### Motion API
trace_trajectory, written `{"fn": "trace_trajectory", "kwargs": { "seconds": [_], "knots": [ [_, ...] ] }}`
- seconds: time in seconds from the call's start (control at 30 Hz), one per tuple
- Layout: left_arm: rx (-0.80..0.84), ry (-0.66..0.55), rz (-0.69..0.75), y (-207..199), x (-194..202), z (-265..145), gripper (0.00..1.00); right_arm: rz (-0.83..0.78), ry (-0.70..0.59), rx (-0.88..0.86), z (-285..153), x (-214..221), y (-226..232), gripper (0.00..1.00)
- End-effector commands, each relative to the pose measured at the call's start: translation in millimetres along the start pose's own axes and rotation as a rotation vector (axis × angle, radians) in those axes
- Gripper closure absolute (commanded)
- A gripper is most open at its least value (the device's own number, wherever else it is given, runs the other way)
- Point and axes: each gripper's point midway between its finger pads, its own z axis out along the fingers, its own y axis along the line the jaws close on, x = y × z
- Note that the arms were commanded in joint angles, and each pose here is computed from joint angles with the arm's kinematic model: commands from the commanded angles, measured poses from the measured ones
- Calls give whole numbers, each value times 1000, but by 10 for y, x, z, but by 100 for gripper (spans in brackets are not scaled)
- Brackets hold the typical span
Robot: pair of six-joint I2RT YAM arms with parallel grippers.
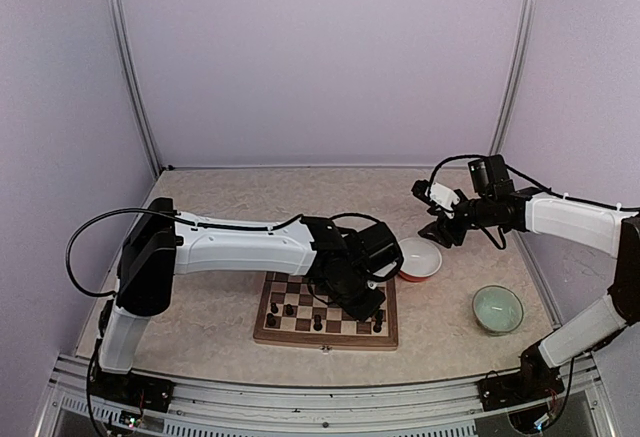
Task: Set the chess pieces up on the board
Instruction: Place the pawn on b7.
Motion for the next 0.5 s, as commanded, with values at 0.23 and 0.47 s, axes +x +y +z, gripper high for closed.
{"fn": "trace_trajectory", "kwargs": {
  "seconds": [0.23,0.47],
  "knots": [
    [-27,-13,4,-13,-39,9,67,-5,10,-21,15,12,60,36],
    [-37,-60,-2,9,-159,-232,62,6,2,-34,17,-13,81,36]
  ]
}}
